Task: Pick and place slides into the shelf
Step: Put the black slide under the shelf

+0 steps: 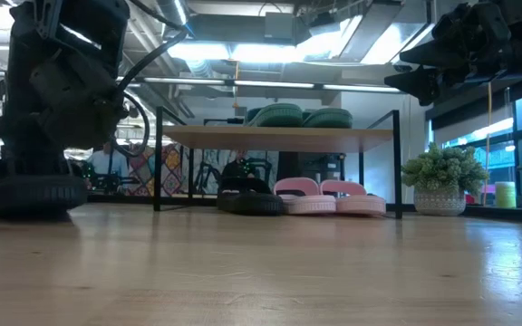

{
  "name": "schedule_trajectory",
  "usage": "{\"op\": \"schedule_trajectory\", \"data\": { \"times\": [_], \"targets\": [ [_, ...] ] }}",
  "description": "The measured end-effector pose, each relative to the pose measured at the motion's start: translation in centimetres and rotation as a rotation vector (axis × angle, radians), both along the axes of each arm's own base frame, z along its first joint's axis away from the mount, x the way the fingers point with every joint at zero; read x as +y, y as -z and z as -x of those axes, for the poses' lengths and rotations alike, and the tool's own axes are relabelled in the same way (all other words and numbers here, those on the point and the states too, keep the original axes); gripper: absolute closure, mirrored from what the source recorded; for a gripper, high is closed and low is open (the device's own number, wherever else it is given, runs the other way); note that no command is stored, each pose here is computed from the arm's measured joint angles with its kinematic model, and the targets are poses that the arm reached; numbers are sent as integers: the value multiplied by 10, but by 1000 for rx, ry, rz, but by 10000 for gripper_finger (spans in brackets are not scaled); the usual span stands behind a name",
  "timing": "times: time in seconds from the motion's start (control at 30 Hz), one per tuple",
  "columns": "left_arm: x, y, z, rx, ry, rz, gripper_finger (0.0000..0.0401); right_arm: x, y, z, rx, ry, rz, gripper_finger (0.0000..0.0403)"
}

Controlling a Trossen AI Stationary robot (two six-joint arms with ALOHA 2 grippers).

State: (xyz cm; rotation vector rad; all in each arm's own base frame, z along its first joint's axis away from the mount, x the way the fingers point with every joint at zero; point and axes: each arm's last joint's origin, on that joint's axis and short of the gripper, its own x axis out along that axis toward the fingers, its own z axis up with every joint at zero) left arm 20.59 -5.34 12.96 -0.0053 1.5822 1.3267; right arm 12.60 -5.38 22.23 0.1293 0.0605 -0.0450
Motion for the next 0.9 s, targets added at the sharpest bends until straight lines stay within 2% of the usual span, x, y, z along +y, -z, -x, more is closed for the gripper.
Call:
{"op": "schedule_trajectory", "data": {
  "times": [0.17,0.37,0.47,0.67,0.77,0.9],
  "targets": [
    [-9,-16,-14,14,65,56,394,0,0,0,0,0,0,83],
    [-27,-57,-39,17,196,116,396,0,0,0,0,0,0,83],
    [-40,-77,-52,-42,318,162,398,0,0,0,1,0,0,83],
    [-65,-115,-71,-171,537,184,398,0,0,0,4,-1,22,83],
    [-74,-122,-80,-255,621,197,398,0,0,0,4,-2,34,83],
    [-73,-117,-92,-316,704,158,398,0,0,0,5,-4,52,83]
  ]
}}
